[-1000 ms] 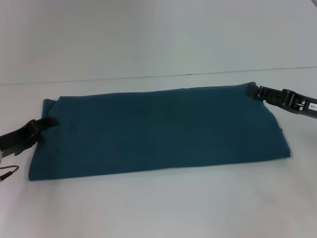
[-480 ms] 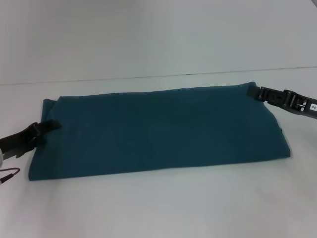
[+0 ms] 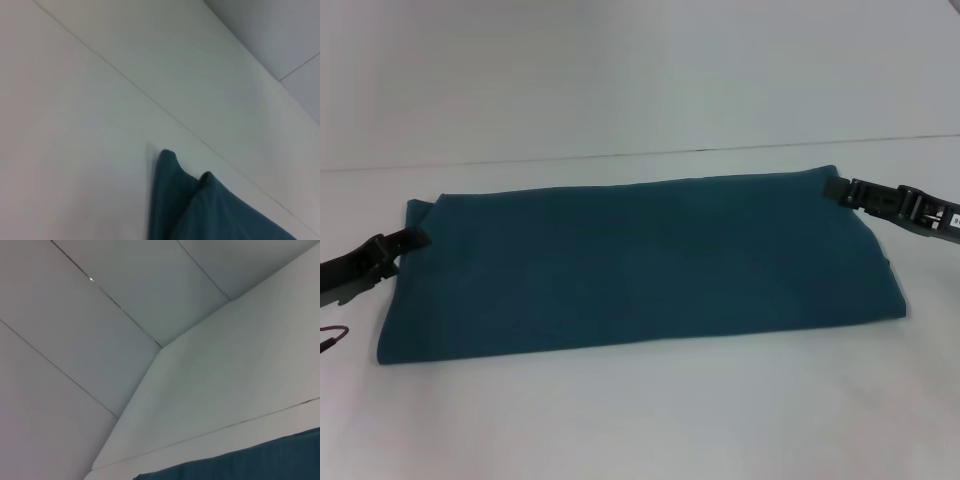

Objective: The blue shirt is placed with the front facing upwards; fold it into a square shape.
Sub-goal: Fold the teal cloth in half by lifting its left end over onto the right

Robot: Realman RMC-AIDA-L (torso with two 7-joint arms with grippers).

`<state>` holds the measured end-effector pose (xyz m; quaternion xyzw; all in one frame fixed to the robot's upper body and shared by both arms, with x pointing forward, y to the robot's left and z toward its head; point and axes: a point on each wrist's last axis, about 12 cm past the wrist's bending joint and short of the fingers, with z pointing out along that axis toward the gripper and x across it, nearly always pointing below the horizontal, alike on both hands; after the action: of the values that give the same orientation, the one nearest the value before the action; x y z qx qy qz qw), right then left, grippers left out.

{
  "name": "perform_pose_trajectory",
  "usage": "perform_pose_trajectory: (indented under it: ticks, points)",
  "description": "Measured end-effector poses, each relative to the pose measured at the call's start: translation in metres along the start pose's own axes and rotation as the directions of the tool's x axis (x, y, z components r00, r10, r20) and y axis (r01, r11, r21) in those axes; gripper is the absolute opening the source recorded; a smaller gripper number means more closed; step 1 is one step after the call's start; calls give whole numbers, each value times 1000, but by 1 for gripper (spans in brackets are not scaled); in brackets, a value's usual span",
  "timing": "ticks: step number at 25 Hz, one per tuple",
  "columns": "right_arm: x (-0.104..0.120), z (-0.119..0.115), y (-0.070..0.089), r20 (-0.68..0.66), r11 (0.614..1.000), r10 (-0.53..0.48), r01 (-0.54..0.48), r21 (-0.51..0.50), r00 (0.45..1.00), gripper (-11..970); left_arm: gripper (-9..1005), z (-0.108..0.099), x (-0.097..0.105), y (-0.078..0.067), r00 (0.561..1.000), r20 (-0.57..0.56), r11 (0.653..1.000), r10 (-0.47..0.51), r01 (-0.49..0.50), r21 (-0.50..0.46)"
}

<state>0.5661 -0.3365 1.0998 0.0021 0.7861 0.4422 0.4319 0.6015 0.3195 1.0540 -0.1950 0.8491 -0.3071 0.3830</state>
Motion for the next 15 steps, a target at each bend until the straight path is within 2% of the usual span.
perform_pose_trajectory:
  ticks: [5,15]
  points:
    - [1,0,0,2,1000,3,-3,2,1000,563,721,4,1,-3,999,-1,999,37,-37,-10]
    - [0,0,-1,0,1000,0,0,5,1000,564,721,8,7,-5,999,-18,999,39,-40,-8]
